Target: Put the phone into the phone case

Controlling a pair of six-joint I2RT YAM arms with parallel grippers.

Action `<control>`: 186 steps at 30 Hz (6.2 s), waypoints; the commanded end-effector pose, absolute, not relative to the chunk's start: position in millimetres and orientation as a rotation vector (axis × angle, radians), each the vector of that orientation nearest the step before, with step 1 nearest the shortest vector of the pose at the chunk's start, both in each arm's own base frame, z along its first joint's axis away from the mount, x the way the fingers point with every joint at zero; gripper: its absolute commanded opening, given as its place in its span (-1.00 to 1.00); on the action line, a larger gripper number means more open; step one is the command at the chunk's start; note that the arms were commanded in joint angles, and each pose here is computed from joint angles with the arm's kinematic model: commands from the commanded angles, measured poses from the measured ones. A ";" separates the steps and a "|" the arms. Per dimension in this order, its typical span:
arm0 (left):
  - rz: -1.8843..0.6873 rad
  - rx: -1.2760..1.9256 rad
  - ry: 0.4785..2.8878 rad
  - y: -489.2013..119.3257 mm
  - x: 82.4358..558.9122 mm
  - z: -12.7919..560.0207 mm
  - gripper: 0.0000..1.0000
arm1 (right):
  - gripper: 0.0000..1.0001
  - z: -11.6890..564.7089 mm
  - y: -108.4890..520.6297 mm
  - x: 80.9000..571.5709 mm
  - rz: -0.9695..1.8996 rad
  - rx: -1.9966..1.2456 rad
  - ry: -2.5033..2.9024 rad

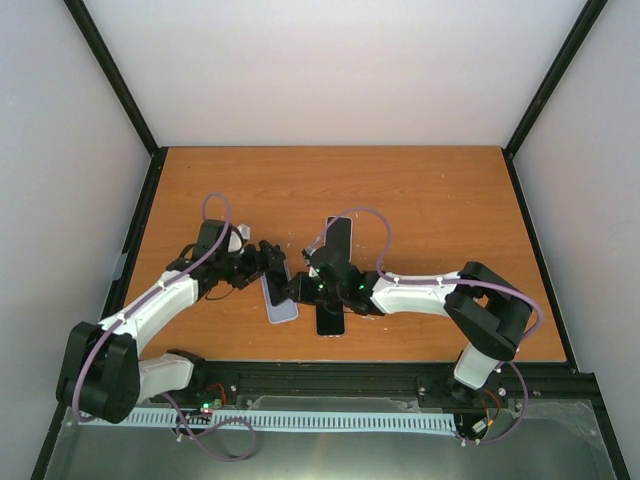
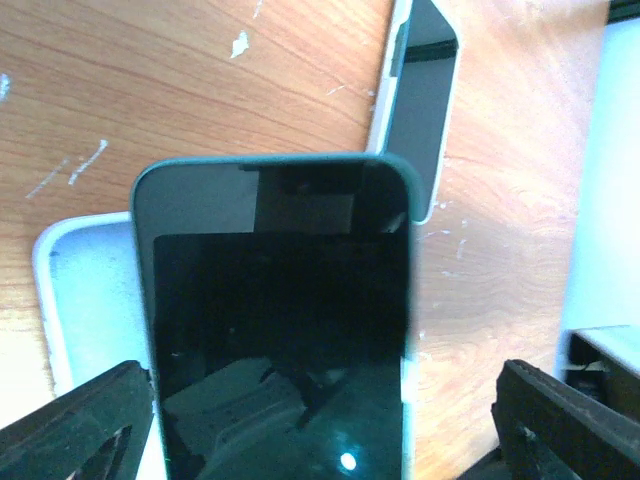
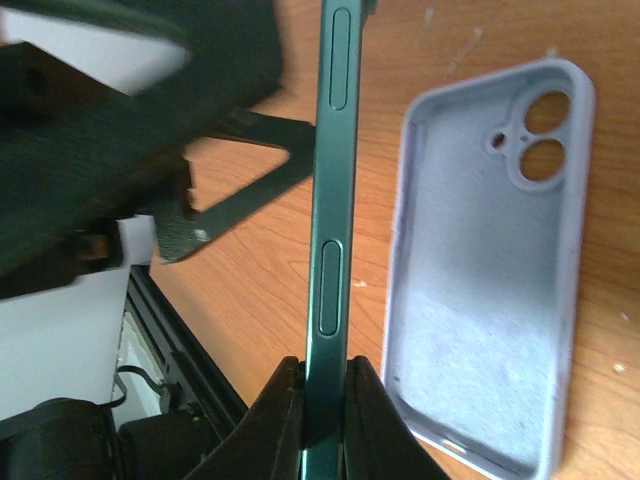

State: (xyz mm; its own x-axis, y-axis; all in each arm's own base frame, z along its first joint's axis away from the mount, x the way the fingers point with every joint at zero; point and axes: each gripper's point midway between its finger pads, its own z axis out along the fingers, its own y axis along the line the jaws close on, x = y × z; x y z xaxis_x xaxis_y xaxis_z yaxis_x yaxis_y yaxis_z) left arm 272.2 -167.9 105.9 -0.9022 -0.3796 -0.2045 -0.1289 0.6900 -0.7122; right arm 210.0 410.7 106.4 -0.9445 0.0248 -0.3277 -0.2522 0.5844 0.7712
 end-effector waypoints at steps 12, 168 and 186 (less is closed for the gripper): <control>-1.040 -0.431 2.497 -147.5 273.8 108.1 0.87 | -0.94 76.2 403.5 188.6 1.298 -0.154 2.602; -1.611 -0.297 2.423 -187.9 223.8 75.2 -0.15 | 0.09 101.2 415.2 225.7 1.701 -0.199 2.489; -1.710 0.125 2.143 -202.9 219.7 161.5 -0.68 | 0.23 126.7 349.7 220.2 1.660 -0.222 2.382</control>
